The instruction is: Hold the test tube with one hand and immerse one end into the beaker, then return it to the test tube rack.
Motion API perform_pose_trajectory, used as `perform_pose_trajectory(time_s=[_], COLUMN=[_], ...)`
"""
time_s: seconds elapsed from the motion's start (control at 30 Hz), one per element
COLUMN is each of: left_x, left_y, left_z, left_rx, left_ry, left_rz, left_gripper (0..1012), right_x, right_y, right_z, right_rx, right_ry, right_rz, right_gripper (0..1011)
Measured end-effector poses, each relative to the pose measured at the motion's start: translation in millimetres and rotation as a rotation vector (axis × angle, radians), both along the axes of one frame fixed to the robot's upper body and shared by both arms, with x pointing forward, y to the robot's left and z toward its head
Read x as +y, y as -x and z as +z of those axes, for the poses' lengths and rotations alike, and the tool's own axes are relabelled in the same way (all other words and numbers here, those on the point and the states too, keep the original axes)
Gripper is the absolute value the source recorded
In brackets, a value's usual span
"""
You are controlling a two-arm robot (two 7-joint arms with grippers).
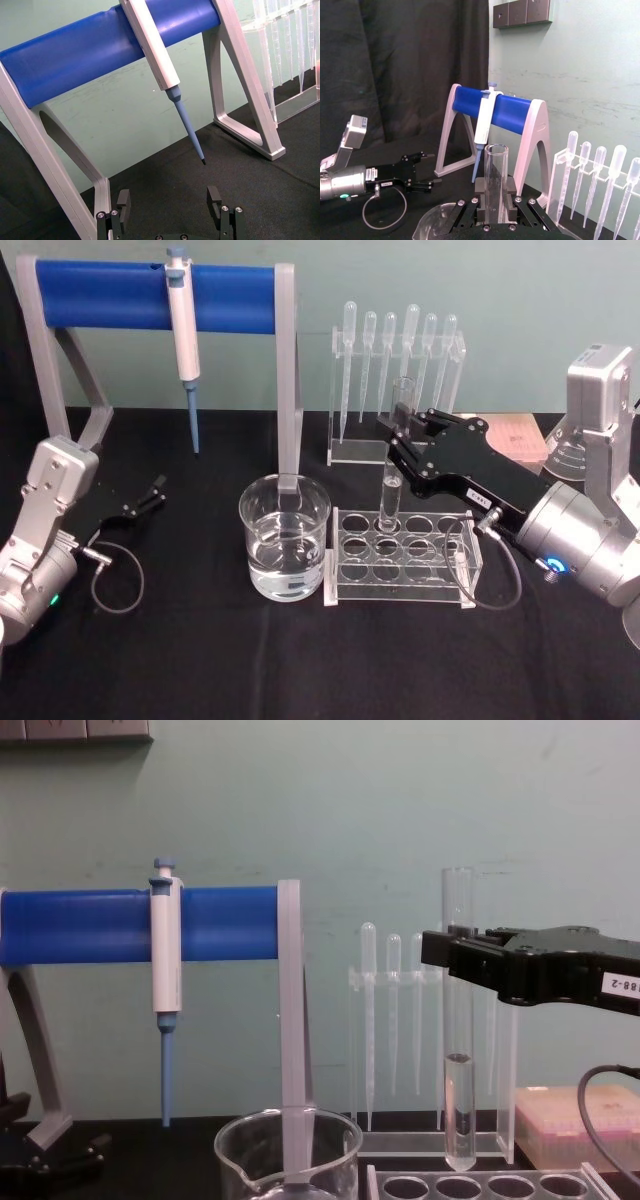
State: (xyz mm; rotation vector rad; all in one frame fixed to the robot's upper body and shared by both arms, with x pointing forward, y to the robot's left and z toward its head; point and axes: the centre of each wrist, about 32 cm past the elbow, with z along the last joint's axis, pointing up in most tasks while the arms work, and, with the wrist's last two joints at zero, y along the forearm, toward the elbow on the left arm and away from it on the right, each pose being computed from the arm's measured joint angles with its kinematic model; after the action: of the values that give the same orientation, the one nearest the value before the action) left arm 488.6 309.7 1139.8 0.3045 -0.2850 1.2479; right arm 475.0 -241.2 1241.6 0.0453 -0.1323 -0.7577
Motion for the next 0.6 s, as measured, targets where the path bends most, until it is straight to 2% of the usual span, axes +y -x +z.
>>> perform_pose_trajectory(time_s=[0.6], left_x=[0.0], left_y=[0.0], left_z=[0.0], left_rx=[0.0], left_ry=[0.0], left_rz=[0.0], left_gripper=[1000], right_x=[0.0], right_y=[0.0], right_z=[0.0], right_rx=[0.0], right_ry=[0.0], right_rz=[0.0], right_gripper=[224])
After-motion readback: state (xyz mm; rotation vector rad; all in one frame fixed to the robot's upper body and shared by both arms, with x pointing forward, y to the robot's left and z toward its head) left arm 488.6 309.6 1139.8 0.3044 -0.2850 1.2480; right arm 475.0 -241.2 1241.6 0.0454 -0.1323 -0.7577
